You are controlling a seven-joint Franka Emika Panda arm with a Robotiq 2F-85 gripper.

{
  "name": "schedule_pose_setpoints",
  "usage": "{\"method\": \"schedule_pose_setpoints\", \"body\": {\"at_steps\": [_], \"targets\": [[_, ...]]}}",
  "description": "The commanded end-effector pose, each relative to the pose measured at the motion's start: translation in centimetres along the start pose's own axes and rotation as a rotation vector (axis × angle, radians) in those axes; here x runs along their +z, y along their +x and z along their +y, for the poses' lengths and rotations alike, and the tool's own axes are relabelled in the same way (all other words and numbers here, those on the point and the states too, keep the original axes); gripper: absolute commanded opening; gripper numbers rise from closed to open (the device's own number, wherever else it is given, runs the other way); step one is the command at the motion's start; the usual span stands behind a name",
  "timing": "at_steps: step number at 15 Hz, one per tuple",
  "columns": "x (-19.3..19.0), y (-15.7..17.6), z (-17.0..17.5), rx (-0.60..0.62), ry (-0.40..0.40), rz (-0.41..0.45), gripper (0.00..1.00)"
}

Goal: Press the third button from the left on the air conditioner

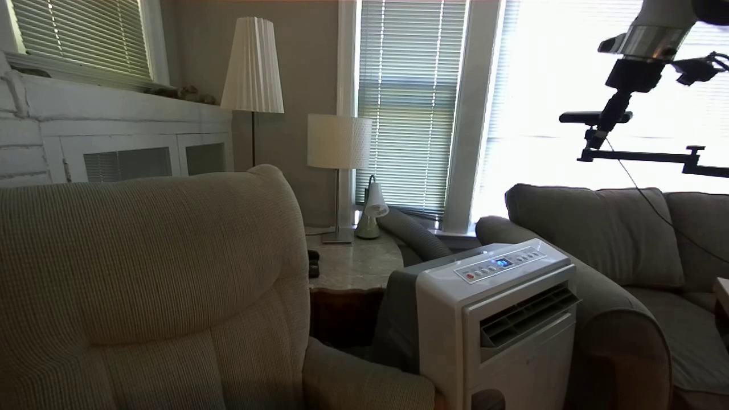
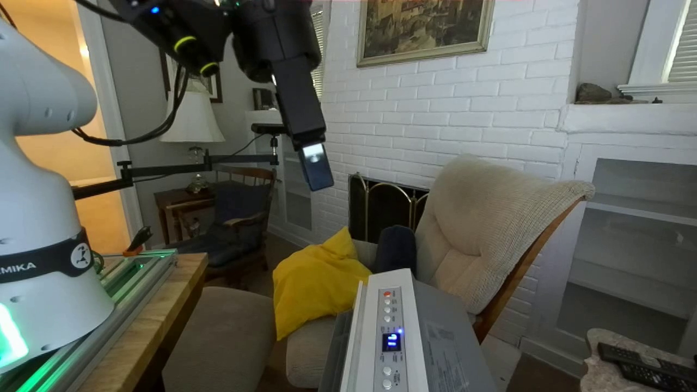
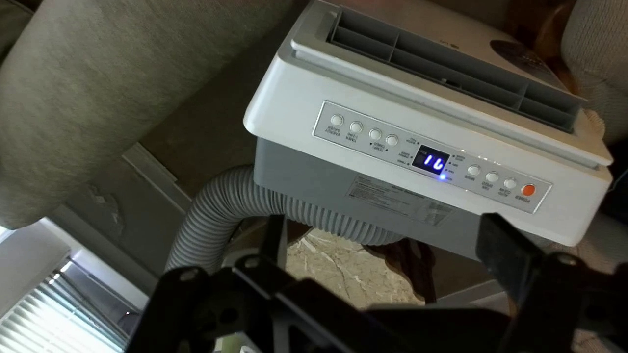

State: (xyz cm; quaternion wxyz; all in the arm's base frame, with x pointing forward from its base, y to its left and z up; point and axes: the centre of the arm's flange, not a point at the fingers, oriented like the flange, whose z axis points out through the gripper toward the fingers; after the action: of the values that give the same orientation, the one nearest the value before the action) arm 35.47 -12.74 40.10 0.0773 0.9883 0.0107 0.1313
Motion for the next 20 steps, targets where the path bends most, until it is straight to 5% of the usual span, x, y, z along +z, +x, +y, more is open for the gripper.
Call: {"method": "schedule_pose_setpoints", "body": {"at_steps": [1, 17, 20], "targets": [[3.5, 2.3, 0.0, -0.027, 0.038, -0.003, 1.0], [13.4, 8.7, -7.3, -0.204, 0.044, -0.017, 1.0], [12.7, 7.7, -7.5, -0.219, 0.061, -0.027, 1.0]]}}
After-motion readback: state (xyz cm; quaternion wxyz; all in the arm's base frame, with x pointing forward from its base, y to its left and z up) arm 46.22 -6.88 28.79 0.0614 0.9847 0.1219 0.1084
